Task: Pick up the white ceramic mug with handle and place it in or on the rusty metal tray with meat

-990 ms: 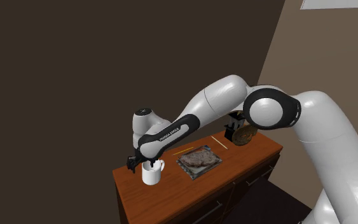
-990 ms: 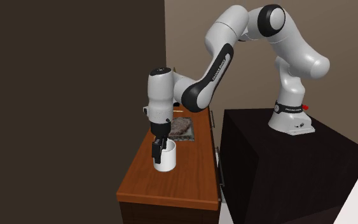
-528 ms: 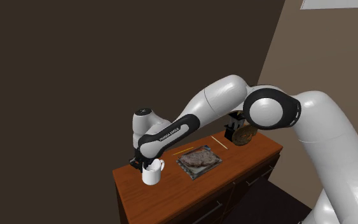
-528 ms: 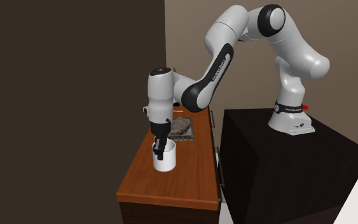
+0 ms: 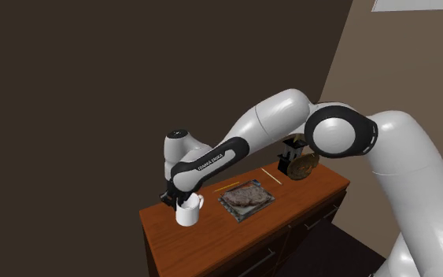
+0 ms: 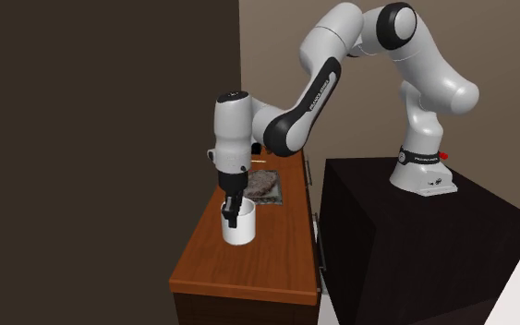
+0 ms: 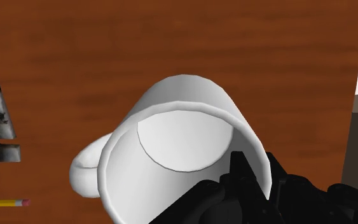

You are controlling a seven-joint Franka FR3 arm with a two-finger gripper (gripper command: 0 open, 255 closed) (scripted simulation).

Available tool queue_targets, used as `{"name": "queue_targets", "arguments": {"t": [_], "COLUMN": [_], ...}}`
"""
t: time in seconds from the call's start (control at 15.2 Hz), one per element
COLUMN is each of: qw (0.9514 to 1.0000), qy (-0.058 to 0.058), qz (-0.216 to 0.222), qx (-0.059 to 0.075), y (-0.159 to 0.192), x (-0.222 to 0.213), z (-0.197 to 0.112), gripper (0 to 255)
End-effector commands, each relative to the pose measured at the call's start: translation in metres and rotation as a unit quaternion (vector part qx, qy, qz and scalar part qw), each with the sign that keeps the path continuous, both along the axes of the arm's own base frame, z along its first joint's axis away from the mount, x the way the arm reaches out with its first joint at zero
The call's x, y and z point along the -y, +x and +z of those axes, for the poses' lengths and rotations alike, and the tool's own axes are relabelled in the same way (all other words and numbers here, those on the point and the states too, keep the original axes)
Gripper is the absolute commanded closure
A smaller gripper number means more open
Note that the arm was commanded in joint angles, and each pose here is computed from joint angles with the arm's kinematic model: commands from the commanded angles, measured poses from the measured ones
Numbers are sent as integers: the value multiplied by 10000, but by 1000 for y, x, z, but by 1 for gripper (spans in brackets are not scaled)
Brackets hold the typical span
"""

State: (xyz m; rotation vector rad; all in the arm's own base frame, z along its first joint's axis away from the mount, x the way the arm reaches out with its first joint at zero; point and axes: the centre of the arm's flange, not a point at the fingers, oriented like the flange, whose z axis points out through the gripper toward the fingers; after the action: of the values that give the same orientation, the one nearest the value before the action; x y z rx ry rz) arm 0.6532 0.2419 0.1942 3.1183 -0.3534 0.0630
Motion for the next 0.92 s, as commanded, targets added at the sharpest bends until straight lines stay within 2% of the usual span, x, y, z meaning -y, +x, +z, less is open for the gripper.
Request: {"name": "queue_targets", "arguments": {"t": [0.0, 0.86], "qw": [10000, 10000], "qy": [0, 0], "qz": [0, 0], "qx": [2, 2], "y": [0, 0], "x": [-1, -1], "z": [11, 80], "gripper": [255, 255]}}
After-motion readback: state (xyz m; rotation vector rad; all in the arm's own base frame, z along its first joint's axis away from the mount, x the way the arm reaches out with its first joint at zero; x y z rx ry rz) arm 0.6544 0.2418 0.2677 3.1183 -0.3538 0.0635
